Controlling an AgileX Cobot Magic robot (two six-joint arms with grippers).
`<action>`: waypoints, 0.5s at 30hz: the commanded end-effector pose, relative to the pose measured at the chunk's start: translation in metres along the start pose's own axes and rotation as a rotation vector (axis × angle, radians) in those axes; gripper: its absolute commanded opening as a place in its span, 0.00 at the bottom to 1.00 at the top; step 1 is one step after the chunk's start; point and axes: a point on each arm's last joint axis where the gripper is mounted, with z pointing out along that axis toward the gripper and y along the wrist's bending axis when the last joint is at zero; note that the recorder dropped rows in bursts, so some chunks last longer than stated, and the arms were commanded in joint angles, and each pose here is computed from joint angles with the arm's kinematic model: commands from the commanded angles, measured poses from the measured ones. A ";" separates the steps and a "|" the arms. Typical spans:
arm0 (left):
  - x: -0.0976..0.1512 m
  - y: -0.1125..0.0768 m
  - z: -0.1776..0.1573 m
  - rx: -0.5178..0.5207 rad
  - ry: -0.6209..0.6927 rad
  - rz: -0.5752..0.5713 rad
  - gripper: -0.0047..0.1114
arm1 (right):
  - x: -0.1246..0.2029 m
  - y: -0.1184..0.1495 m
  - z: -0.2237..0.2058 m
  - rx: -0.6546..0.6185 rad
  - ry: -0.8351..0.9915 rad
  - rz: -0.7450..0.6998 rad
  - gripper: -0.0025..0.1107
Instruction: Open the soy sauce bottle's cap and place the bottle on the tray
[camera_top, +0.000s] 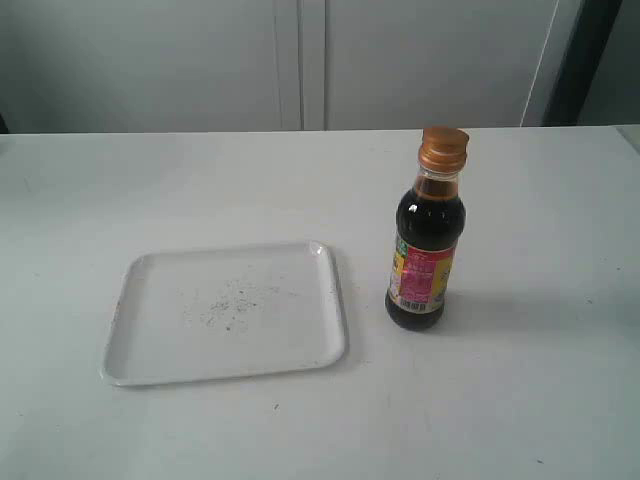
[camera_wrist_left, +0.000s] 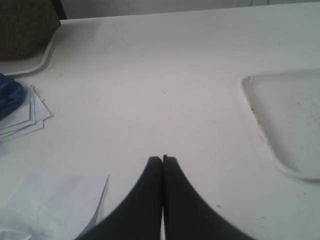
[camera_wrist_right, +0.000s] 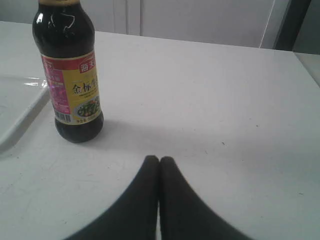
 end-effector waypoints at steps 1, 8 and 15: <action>-0.007 0.001 0.000 -0.013 -0.087 -0.008 0.04 | 0.001 0.000 0.000 0.008 -0.007 0.019 0.02; -0.016 0.002 -0.001 -0.022 -0.190 -0.070 0.04 | 0.001 0.000 0.000 0.008 -0.007 0.019 0.02; -0.029 0.005 -0.005 -0.035 -0.346 -0.112 0.04 | 0.001 0.000 0.000 0.008 -0.007 0.019 0.02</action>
